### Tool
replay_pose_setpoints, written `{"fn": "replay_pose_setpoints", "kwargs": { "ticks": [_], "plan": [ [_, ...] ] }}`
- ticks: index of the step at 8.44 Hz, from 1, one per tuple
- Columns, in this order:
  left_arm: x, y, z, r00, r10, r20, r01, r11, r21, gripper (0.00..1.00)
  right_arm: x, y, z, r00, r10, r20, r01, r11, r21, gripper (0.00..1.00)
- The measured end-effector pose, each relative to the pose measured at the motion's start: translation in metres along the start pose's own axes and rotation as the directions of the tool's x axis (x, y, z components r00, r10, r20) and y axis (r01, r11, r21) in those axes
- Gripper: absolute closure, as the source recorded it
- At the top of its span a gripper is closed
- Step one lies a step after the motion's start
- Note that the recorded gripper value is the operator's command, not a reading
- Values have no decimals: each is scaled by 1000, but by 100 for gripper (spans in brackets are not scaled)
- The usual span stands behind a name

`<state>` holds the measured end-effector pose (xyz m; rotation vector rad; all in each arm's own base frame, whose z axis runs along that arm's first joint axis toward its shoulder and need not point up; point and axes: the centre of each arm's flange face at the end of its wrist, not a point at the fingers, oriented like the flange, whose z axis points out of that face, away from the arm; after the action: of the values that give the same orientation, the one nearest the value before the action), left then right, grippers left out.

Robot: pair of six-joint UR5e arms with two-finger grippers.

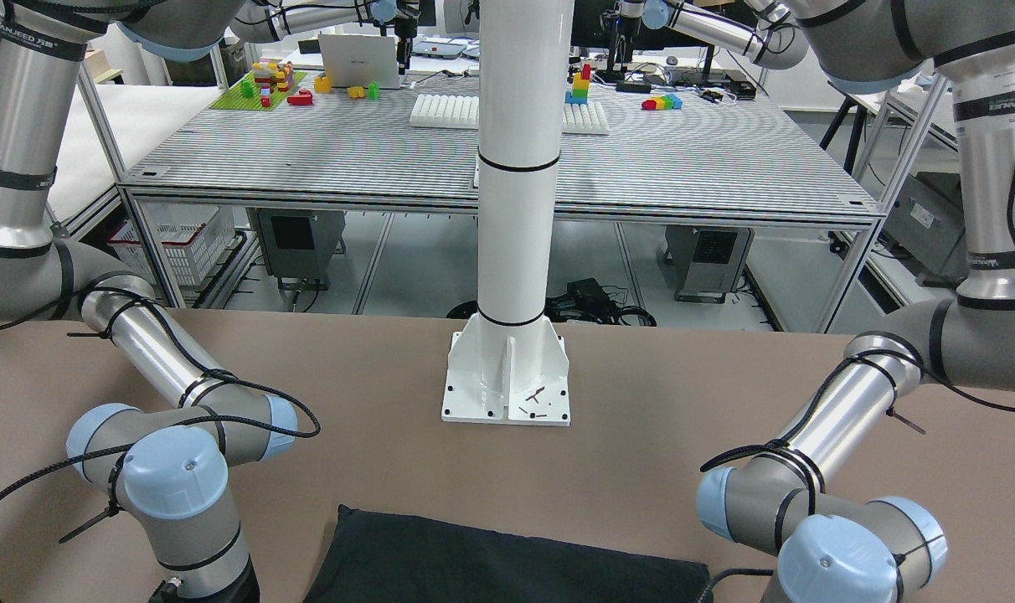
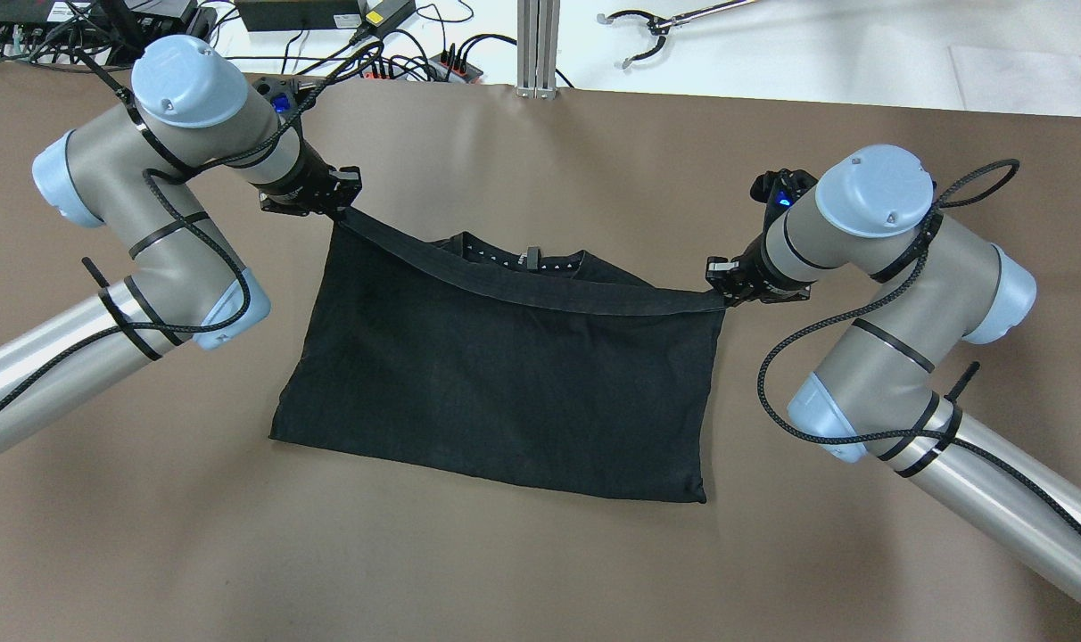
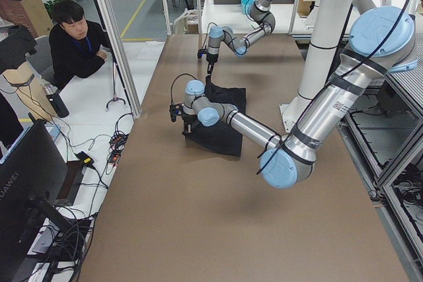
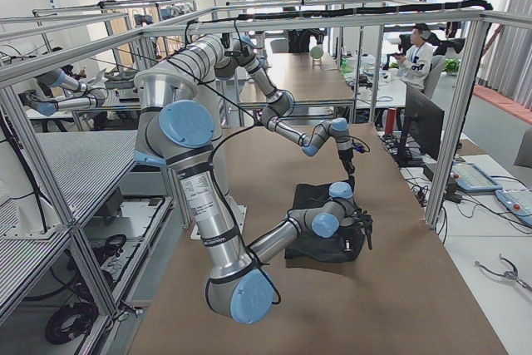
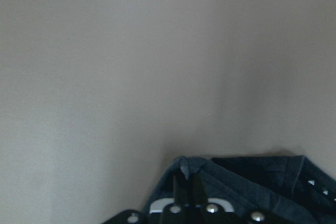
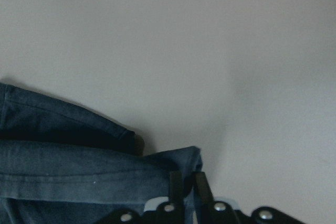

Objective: Fold clothes
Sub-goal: 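Lower the hem onto the collar edge with both grippers and release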

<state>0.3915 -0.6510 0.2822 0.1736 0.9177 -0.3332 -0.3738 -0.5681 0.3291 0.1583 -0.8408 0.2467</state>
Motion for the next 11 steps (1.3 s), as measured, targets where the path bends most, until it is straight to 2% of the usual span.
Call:
{"fn": "replay_pose_setpoints", "kwargs": {
  "ticks": [3,5,6,7,9,11],
  "plan": [
    [-6,-13,-12,998,62,-28,-61,998,27,5,-9,-1,-6,1000,-17,8,17,1000,23,6],
    [-29,-19,-28,991,114,-75,-116,993,-16,5,-11,0,-13,998,-66,20,65,997,28,6],
    [-53,-8,-29,985,142,-93,-146,989,-31,5,-9,2,-15,997,-79,24,79,996,29,6],
    [-87,19,-23,975,182,-125,-188,981,-40,5,-8,9,-19,995,-92,31,91,995,30,6],
    [-153,96,-5,952,242,-187,-258,963,-71,5,-15,30,-23,992,-116,53,115,993,22,6],
    [-193,150,5,941,261,-216,-289,951,-112,7,-22,42,-21,990,-127,63,126,992,13,6]
  ]
}}
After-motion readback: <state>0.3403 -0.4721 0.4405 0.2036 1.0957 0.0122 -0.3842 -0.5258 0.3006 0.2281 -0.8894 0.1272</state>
